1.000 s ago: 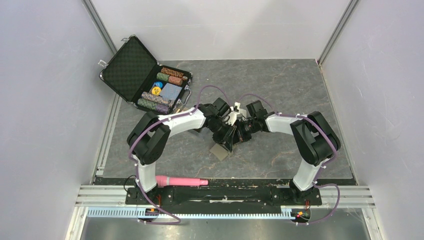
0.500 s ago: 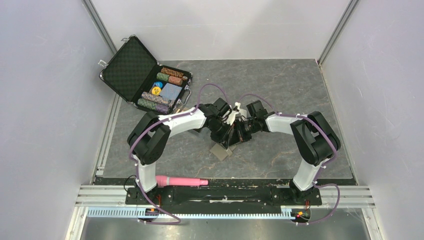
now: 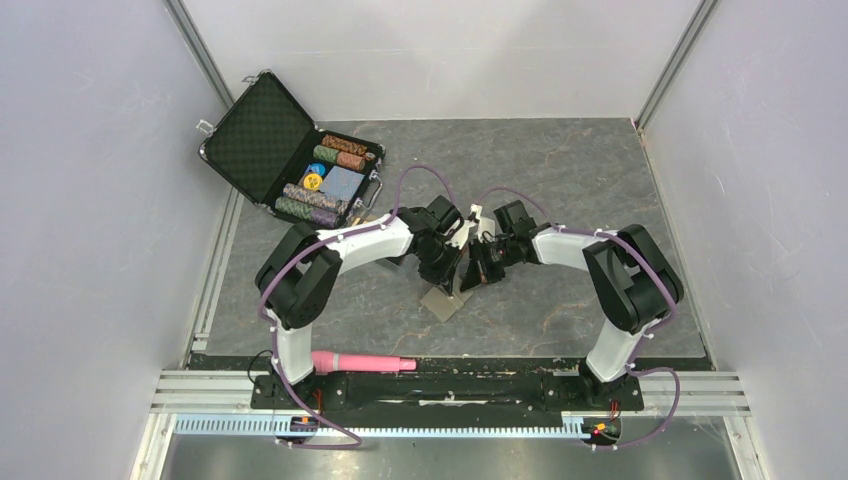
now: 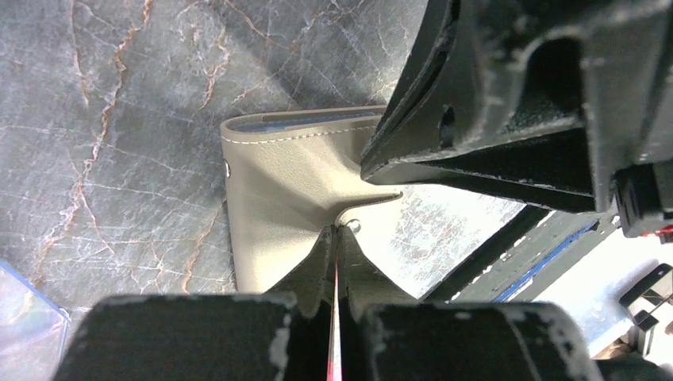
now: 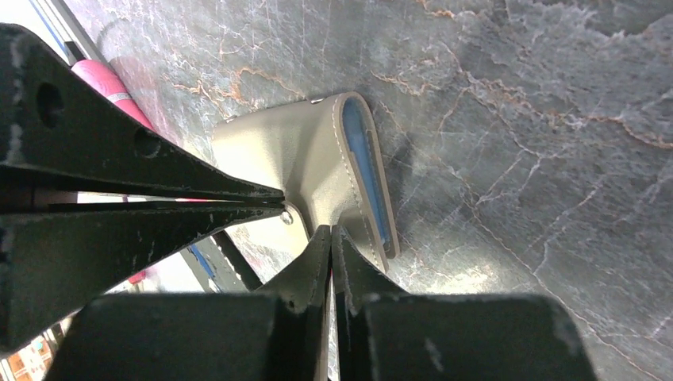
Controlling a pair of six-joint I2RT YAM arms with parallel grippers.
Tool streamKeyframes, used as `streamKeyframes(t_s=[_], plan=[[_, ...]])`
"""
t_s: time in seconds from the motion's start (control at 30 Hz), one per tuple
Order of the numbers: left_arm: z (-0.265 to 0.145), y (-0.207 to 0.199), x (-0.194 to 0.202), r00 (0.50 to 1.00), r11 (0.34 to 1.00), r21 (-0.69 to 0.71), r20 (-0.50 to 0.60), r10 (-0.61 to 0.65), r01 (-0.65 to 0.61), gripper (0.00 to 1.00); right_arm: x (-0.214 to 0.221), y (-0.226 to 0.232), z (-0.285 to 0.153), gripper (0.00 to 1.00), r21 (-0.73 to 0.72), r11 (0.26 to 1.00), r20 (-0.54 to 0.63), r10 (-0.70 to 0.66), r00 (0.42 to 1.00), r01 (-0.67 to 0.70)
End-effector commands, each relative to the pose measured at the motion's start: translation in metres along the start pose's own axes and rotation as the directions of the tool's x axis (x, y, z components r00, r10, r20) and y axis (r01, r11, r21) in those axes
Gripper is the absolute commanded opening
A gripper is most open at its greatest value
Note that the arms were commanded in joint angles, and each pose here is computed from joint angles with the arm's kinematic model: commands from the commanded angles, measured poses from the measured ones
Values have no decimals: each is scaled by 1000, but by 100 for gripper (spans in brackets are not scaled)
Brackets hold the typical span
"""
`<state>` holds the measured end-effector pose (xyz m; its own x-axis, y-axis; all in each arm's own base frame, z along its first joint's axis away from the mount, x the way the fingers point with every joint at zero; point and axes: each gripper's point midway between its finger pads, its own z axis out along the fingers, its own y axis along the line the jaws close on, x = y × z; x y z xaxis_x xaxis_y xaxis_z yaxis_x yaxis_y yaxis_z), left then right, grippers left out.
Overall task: Put the credit cards into the card holder
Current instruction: Close the card holder at the center of the board.
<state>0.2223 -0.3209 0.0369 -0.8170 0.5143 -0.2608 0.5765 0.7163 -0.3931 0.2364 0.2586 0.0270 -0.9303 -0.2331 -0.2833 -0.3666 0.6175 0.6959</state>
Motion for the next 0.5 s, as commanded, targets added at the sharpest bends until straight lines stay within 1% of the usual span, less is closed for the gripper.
streamKeyframes(t_s=[0.0,0.13,0.3,0.47], plan=[[1,6,-9,999,999,-29,12,-29,30,2,0,4,-8,0,17,996,13,-83,996,83],[5,7,-2,999,999,-21,-11,-31,31,2,-4,14,-11,0,-19,994,34,-110,993,111],[4,7,-2,1000,999,-23,-7,-31,31,2,-3,31,-12,0,-108,985,55,-130,990,135],[2,5,-5,999,999,-16,4,-32,32,2,9,38,-6,0,-158,979,22,-124,992,126]])
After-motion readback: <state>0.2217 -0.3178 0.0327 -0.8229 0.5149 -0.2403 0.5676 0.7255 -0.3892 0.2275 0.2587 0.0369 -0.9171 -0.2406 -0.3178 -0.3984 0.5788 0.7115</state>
